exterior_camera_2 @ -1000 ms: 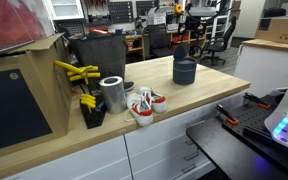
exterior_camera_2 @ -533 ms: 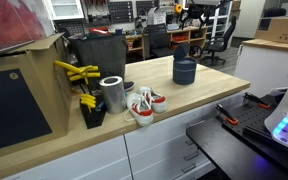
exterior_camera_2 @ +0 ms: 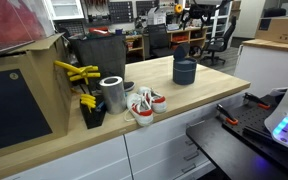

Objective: Open the grey object fully

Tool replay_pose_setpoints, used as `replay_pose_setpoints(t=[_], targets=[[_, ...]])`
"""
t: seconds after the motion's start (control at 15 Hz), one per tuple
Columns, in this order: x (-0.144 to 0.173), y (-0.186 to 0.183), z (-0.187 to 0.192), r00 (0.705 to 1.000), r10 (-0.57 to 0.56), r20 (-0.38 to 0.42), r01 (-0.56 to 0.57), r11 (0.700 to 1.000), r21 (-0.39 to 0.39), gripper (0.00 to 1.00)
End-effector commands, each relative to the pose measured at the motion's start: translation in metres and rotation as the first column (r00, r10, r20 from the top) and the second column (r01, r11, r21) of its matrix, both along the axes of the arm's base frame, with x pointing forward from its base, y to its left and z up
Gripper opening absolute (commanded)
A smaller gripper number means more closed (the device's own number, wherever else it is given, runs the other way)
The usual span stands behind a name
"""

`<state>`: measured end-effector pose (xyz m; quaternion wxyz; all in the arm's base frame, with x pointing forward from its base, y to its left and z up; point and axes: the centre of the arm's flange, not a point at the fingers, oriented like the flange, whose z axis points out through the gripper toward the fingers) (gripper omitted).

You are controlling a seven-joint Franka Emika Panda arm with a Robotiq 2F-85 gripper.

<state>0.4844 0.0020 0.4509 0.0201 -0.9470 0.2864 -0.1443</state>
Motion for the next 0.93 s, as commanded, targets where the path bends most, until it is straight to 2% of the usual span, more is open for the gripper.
replay_pose_setpoints(t=[0.0, 0.13, 0.33, 0.67, 0.87], targets=[[-0.002, -0.004, 0.003, 0.992, 0.113, -0.061, -0.114, 0.993, -0.015, 1.00], [-0.012, -0.009, 0.004, 0.978, 0.183, -0.104, -0.187, 0.982, -0.030, 1.00], [-0.028, -0.021, 0.011, 0.943, 0.253, -0.215, -0.269, 0.962, -0.048, 1.00], [-0.050, -0.038, 0.037, 0.910, 0.282, -0.305, -0.316, 0.946, -0.068, 1.00], [-0.057, -0.037, 0.056, 0.887, 0.290, -0.359, -0.327, 0.944, -0.044, 1.00]])
